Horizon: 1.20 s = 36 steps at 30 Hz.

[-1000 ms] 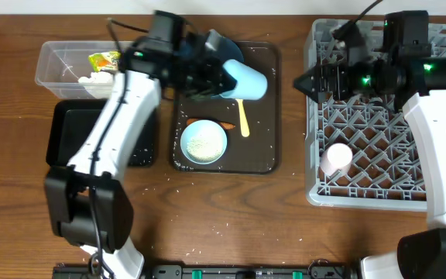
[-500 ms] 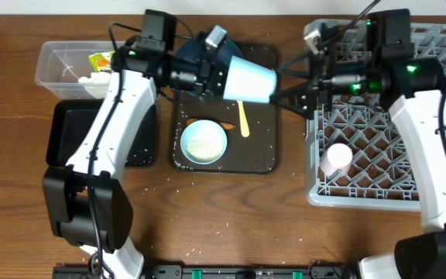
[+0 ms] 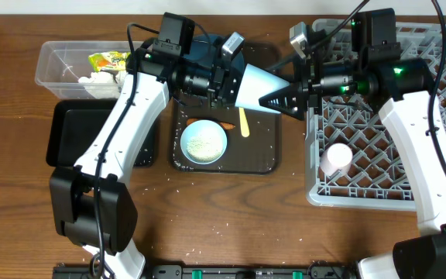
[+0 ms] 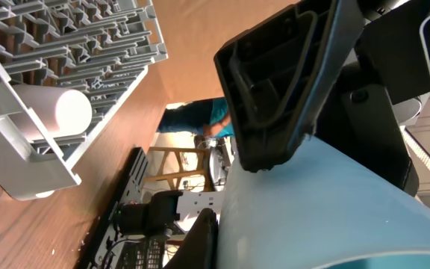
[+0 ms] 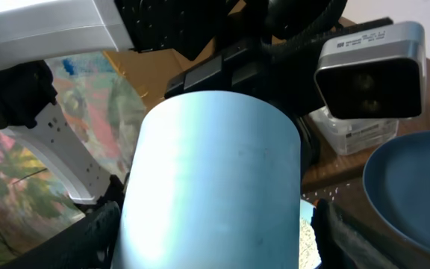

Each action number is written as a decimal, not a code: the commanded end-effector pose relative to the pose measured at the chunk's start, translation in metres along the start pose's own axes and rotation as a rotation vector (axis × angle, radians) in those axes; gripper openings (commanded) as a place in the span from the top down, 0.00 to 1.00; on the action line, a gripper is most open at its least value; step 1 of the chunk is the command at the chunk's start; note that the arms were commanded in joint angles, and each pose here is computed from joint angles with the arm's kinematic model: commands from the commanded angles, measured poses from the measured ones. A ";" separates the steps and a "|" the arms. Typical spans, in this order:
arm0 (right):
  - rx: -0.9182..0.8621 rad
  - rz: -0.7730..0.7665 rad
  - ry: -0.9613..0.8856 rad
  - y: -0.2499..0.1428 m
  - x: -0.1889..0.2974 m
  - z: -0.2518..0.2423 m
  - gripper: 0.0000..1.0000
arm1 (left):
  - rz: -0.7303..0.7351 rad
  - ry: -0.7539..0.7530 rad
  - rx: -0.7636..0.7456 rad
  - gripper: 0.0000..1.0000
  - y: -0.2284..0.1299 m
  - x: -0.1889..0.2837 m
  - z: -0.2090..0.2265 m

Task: Sort waste into correct bins and load items into the dishwasher rack
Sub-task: 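Pass the blue cup from the left gripper to the right gripper, then place the blue cup in the dish rack with the right gripper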

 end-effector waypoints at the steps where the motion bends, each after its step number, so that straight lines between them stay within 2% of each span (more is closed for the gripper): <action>1: -0.004 0.006 0.010 -0.003 -0.002 0.003 0.20 | 0.006 -0.032 -0.041 0.94 -0.002 0.001 -0.013; 8: -0.022 0.028 -0.018 -0.007 -0.003 0.000 0.18 | 0.004 -0.031 -0.042 0.93 -0.002 0.002 -0.013; 10: -0.023 0.028 -0.018 -0.007 -0.003 0.000 0.24 | 0.004 -0.031 -0.046 0.94 -0.001 0.002 -0.013; 14: -0.024 0.030 -0.022 -0.008 -0.003 -0.001 0.46 | 0.003 -0.032 -0.053 0.93 -0.001 0.002 -0.013; 20: -0.059 0.026 -0.064 -0.008 0.006 -0.008 0.51 | 0.000 -0.029 -0.061 0.83 0.000 0.003 -0.013; 21: -0.071 0.018 -0.076 -0.008 0.010 -0.011 0.51 | -0.001 -0.029 -0.065 0.77 0.001 0.003 -0.013; 26: -0.138 -0.041 -0.163 -0.002 0.046 -0.023 0.52 | -0.008 -0.027 -0.102 0.71 0.004 0.005 -0.013; 31: -0.272 -0.079 -0.361 -0.011 0.096 -0.042 0.51 | -0.036 0.054 -0.105 0.66 0.010 0.005 -0.001; 36: -0.592 -0.079 -0.704 -0.046 0.153 -0.065 0.49 | -0.111 0.275 -0.100 0.65 0.022 0.012 0.031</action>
Point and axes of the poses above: each gripper's point midway between its finger pads, its own x axis back along the fingers, its own z axis along the line the jaws close on, y = z × x, the point moved 2 cm from there along x, back along the fingers, and after that the axes turned 3 degrees about -x, right-handed, at the moved point
